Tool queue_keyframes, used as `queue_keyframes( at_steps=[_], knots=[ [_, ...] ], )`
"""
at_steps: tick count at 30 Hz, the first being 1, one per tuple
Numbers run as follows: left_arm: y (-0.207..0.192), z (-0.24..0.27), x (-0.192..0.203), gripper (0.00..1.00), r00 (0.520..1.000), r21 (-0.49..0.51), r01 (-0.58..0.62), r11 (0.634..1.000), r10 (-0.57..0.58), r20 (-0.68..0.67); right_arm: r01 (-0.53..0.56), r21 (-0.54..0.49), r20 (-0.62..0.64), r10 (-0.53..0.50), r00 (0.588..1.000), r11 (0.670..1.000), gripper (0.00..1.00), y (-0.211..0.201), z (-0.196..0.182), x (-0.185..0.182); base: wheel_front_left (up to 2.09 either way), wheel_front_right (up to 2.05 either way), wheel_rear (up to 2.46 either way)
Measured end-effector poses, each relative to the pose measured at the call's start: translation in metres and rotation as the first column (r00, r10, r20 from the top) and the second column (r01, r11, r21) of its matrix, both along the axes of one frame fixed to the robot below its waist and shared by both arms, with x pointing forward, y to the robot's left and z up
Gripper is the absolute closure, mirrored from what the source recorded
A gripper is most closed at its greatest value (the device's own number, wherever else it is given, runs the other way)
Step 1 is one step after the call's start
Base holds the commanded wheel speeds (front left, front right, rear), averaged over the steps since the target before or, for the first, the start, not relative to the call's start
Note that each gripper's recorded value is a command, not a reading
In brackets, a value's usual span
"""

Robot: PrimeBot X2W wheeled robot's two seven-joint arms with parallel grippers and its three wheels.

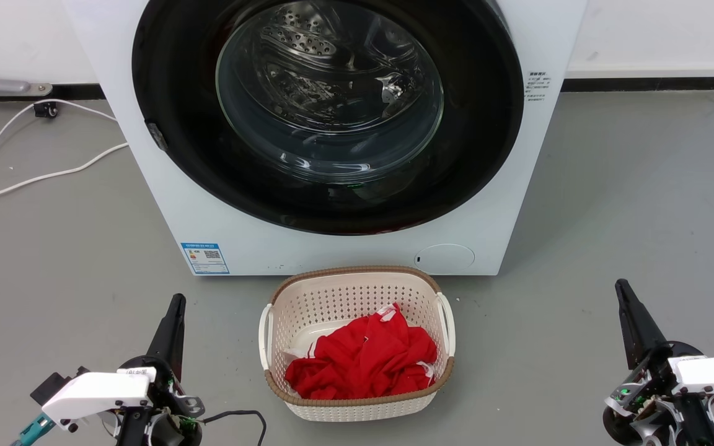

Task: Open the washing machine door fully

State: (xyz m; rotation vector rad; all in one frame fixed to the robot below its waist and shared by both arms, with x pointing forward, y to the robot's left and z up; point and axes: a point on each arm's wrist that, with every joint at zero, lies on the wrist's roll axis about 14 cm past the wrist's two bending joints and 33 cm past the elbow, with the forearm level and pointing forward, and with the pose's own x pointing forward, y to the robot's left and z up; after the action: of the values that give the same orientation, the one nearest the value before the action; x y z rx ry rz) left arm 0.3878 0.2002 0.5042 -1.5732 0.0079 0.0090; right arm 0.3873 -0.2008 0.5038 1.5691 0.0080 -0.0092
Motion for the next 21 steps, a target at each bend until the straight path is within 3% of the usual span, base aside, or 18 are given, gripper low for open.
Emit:
queue_keyframes(
  at_steps=[21],
  knots=[
    [0.0000, 0.0000, 0.0000, 1.00, 1.000, 0.000, 0.000, 1.000, 0.000, 0.000, 0.000, 0.000, 0.000, 0.000, 1.000, 1.000, 1.00, 0.0000, 0.0000, 0.0000, 0.00, 0.00, 0.00]
  ],
)
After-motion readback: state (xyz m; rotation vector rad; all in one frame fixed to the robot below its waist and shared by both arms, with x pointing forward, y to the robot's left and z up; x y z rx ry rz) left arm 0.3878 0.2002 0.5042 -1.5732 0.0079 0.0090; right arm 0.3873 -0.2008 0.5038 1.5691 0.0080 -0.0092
